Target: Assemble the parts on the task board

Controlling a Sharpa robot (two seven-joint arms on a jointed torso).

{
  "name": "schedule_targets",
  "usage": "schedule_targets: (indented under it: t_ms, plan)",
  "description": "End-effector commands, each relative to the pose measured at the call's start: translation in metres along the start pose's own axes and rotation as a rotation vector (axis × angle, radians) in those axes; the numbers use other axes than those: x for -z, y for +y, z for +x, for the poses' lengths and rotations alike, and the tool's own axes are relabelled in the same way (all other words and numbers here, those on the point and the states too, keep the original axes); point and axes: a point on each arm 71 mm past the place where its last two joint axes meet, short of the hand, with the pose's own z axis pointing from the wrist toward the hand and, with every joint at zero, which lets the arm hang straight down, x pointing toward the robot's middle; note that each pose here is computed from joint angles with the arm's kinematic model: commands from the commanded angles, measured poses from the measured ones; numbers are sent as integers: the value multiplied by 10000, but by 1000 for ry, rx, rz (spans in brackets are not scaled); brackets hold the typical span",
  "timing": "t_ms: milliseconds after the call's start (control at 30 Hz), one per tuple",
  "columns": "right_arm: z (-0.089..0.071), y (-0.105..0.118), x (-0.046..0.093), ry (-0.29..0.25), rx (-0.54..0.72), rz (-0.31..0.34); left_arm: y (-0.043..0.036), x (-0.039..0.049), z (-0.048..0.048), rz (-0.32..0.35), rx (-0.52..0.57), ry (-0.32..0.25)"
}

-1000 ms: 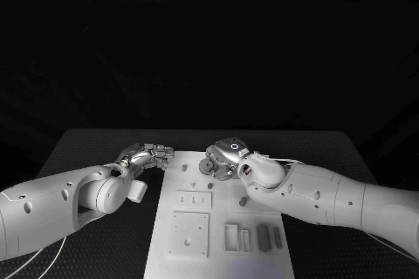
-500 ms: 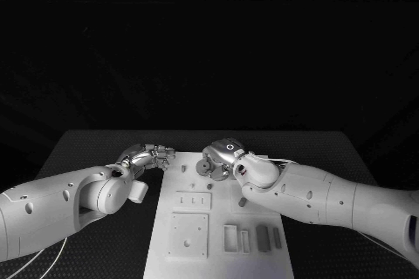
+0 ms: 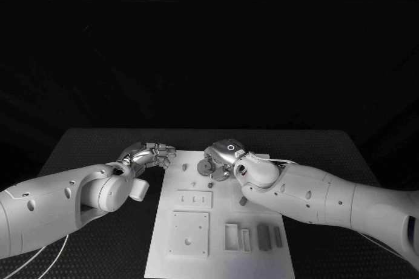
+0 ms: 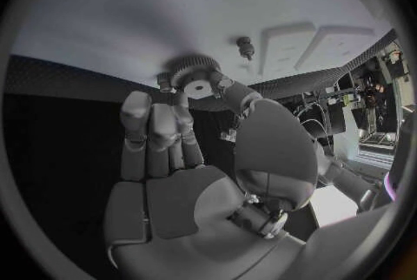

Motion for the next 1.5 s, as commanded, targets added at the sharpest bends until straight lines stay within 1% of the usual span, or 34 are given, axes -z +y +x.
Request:
schedule_targets:
  t_ms: [33, 233, 467, 633, 767, 833, 967, 1033, 1067, 1133, 1333, 1500]
  plan:
    - [49, -17, 9, 37, -1, 5, -17, -2, 24, 11, 0, 13]
    - [57, -25, 13, 40, -26, 10, -16, 0, 16, 11, 0, 11]
    - [99, -44, 23, 97, -54, 20, -16, -2, 18, 11, -1, 11]
    - [109, -77, 37, 106, -66, 30, -16, 2, 10, 11, -1, 9]
    - [105, -103, 54, 101, -73, 36, -16, 4, 9, 10, -1, 8]
    - [92, -118, 65, 85, -78, 38, -16, 4, 6, 11, -1, 8]
    - [29, -154, 93, -1, -129, 35, -15, 7, -5, 11, -1, 5]
    - [1, -165, 109, -35, -152, 31, -14, 9, -11, 11, -2, 3]
    - [-3, -166, 112, -39, -155, 31, -14, 9, -12, 11, -2, 3]
    - [-32, -179, 133, -70, -172, 26, -15, 9, -18, 11, -2, 1]
    - [-111, -245, 199, -120, -209, 28, -15, 9, -26, 11, -2, 0]
    - [-210, -408, 300, -133, -272, 39, -14, 15, -46, 12, -3, -6]
